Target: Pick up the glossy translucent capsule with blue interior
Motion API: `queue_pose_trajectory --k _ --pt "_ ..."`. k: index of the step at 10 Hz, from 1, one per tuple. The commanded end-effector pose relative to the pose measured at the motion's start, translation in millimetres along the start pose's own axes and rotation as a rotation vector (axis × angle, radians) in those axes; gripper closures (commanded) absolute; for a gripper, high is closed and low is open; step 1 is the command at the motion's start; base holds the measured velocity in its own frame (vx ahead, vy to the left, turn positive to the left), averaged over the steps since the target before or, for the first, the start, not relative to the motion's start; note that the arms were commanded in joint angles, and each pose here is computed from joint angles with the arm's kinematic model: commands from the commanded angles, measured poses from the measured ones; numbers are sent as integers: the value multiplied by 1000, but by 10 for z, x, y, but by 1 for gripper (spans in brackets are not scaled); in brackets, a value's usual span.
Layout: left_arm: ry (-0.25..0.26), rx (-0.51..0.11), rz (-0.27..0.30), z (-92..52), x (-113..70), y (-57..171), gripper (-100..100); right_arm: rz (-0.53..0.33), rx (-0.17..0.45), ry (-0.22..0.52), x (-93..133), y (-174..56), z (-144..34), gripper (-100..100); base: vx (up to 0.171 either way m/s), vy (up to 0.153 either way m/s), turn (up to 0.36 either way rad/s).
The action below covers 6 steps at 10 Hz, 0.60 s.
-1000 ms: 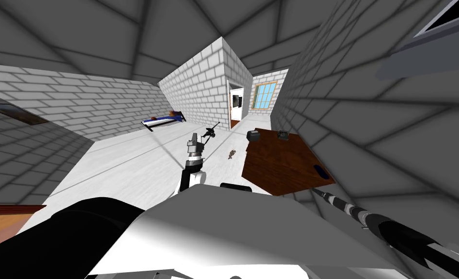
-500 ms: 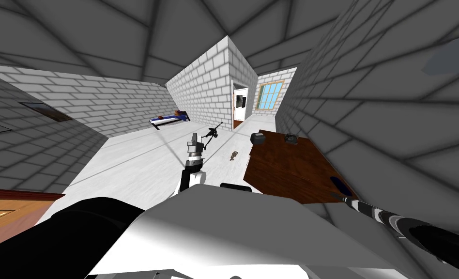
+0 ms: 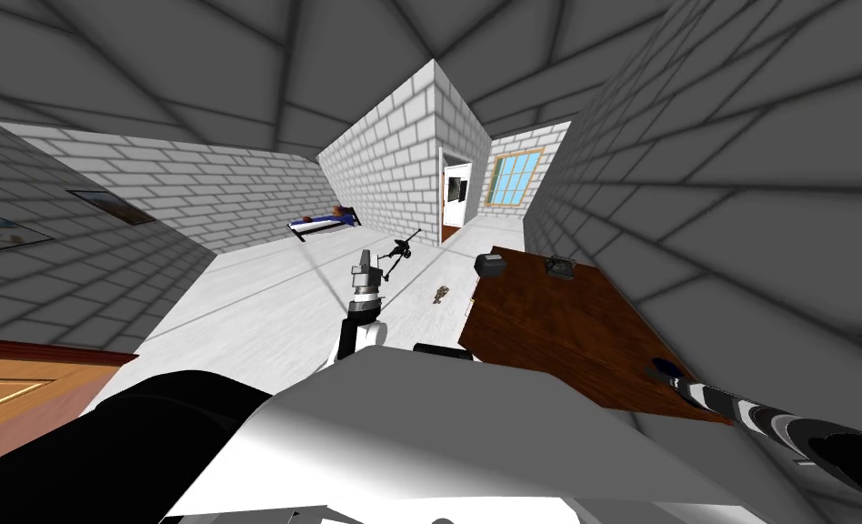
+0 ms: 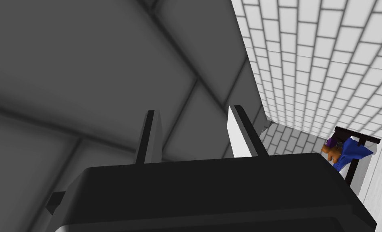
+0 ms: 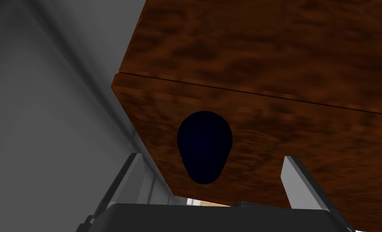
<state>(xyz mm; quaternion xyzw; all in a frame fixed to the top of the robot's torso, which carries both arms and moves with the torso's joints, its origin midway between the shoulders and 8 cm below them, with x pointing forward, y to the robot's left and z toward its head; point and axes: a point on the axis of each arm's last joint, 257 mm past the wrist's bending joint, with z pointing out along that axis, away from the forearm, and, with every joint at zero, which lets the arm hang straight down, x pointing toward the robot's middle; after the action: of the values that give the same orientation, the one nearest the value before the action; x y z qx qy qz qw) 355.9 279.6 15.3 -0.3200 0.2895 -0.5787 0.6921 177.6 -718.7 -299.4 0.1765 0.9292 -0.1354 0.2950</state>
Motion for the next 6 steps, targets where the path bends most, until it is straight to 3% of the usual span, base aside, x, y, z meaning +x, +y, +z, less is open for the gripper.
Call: queue_pose_trajectory --k 1,2,6 --pt "0 0 0 0 0 0 0 0 0 0 0 0 0 0 10 -2 2" --pt "0 0 0 0 0 0 0 12 8 0 -8 51 25 -100 -32 -32 94" --pt "0 0 0 1 0 0 0 49 33 4 -20 198 87 -100 -88 -68 114"
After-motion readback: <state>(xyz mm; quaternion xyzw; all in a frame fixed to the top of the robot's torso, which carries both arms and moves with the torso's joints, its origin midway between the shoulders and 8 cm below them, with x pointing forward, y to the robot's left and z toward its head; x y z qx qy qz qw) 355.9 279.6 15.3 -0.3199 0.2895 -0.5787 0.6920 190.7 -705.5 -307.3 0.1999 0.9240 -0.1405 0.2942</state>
